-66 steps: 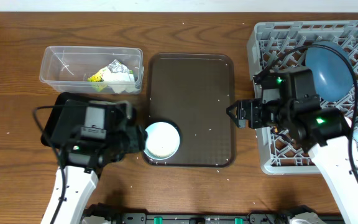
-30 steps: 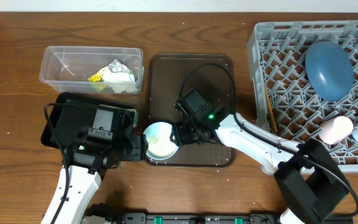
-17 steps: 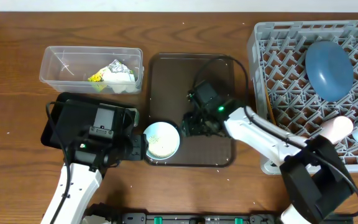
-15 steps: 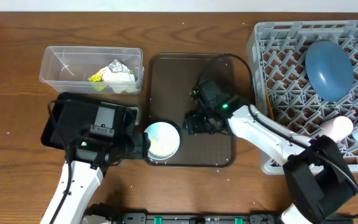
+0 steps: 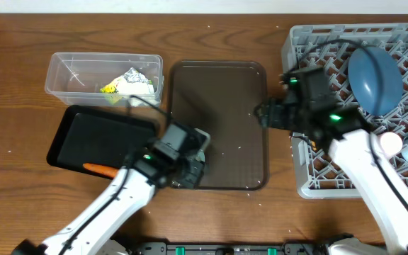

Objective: Sort waste into correct bins and load items into the dishwasher rack
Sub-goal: 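Reach the left gripper to the light-blue rice bowl rim and grasp it, then lift the rice bowl with the left gripper and move it over the black tray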

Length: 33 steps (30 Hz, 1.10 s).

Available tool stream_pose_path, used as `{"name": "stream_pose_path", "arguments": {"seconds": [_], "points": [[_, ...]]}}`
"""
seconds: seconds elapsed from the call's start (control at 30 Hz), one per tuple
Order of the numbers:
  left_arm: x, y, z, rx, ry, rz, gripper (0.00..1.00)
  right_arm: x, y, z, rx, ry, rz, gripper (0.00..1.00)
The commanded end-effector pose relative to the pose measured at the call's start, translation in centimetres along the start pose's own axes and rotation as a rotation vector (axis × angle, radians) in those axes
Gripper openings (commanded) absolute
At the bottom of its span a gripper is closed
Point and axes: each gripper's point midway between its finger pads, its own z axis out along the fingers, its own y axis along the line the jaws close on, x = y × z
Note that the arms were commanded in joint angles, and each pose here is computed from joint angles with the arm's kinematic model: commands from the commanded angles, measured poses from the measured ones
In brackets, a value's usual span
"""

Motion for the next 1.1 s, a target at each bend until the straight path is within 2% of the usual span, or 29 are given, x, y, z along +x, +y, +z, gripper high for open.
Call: {"name": "stream_pose_path", "arguments": {"seconds": [0.0,0.23,0.3,0.43,0.57,0.63,0.87,1.07], "points": [[-0.1,-0.7,1.4,-0.061,0.014,0.096,0.59,-1.1,-1.1,-2.6,0.012,-0.065,0.015,0.68],[0.6,-0.4,4.6,-0.165,0.083,0.177,0.57,-0.7,-1.9,-3.9,0.029,-0.063,0.038,0.7],[0.5,-0.3,5.4,-0.167,0.088,0.175,0.5,-0.4,-2.0,-3.8,0.035,-0.052,0.041,0.7],[0.2,-0.3,6.4,-0.165,0.084,0.176,0.29,-0.1,-2.2,-3.8,0.041,-0.04,0.029,0.72],[-0.4,-0.4,6.5,-0.162,0.061,0.176,0.19,0.2,-2.3,-3.8,0.047,-0.028,0.02,0.72],[-0.6,-0.5,6.5,-0.161,0.054,0.177,0.06,0.2,-2.4,-3.8,0.049,-0.026,0.014,0.72],[-1.0,-0.6,6.1,-0.155,0.032,0.177,0.06,0.4,-2.5,-3.8,0.055,-0.019,-0.011,0.73],[-2.9,-1.6,3.4,-0.128,-0.074,0.175,0.06,0.6,-3.2,-3.9,0.094,-0.016,-0.007,0.74]]}}
